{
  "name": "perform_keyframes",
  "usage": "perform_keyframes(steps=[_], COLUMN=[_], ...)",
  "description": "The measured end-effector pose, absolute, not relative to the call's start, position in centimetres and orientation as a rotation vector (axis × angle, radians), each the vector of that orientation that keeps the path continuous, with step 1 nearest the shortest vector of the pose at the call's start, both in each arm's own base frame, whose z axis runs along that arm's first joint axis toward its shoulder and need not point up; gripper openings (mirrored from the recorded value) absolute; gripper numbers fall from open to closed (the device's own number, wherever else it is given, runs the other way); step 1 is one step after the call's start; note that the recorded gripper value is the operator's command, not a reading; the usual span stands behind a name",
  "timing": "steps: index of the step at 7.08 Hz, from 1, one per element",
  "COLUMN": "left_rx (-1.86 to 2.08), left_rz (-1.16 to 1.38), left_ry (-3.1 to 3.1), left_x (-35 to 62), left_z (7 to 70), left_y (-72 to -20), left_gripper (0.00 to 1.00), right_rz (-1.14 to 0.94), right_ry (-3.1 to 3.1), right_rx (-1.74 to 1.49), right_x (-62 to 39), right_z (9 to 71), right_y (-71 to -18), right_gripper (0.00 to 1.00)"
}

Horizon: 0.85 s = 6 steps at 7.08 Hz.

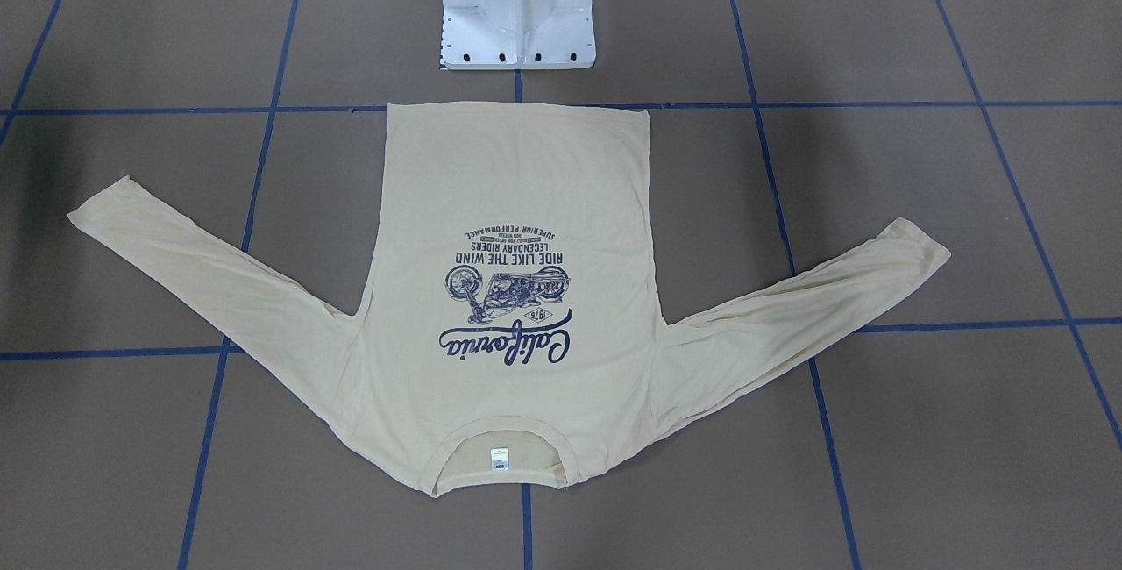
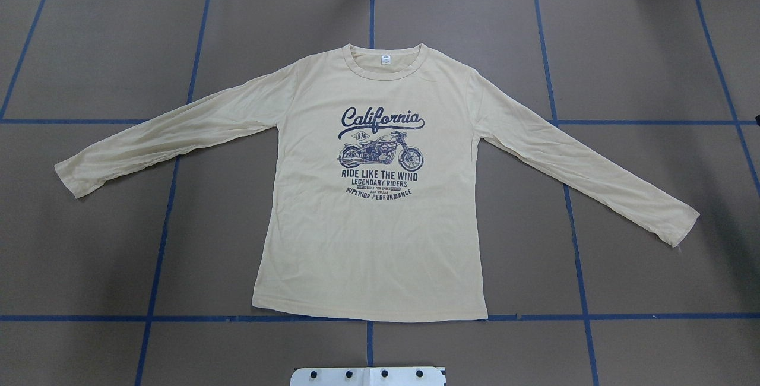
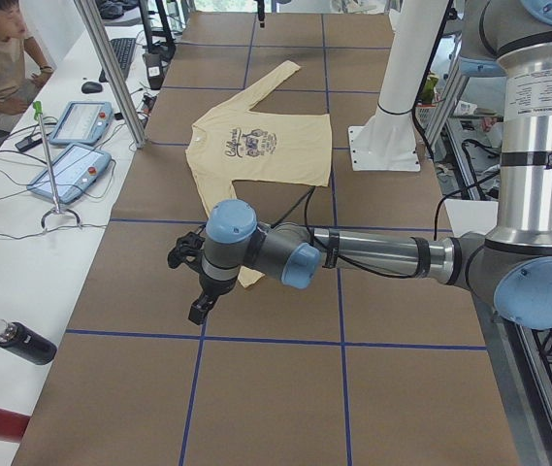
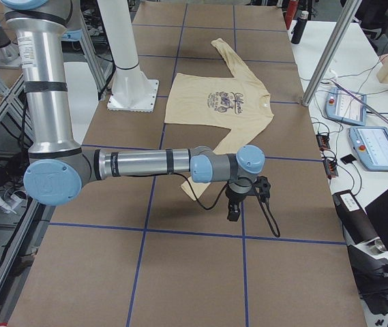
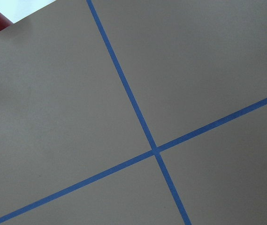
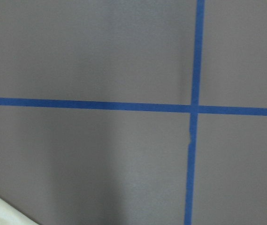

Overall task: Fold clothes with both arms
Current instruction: 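Move the right gripper toward the sleeve cuff nearest it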

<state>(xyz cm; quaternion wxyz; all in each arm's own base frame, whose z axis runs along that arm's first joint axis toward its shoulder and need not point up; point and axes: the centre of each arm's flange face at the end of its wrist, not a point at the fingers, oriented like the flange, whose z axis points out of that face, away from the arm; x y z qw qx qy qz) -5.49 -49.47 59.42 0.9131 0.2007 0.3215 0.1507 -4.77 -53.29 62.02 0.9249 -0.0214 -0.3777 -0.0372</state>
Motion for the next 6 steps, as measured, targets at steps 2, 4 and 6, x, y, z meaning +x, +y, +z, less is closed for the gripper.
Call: perform_keyframes(steps=[2, 4, 6], left_rx=[0.413, 0.417, 0.422], left_rz=[0.314, 0.317, 0.319], left_ry=[0.680, 0.682, 0.682], left_x=[-5.4, -5.3, -5.3], left_z=[59.4, 59.3, 59.0], left_y=[-49.0, -48.9, -48.9], left_gripper=[1.00, 1.00, 1.00], right_rz=[-0.065, 0.027, 0.113], right_ry=[-0.824, -0.912, -0.954], right_rx=[0.005, 0.064, 0.019], right_x=[-11.0, -13.4, -14.4], right_z=[61.6, 63.9, 65.2], right_y=[-51.1, -44.4, -40.0], right_gripper=[1.00, 1.00, 0.99])
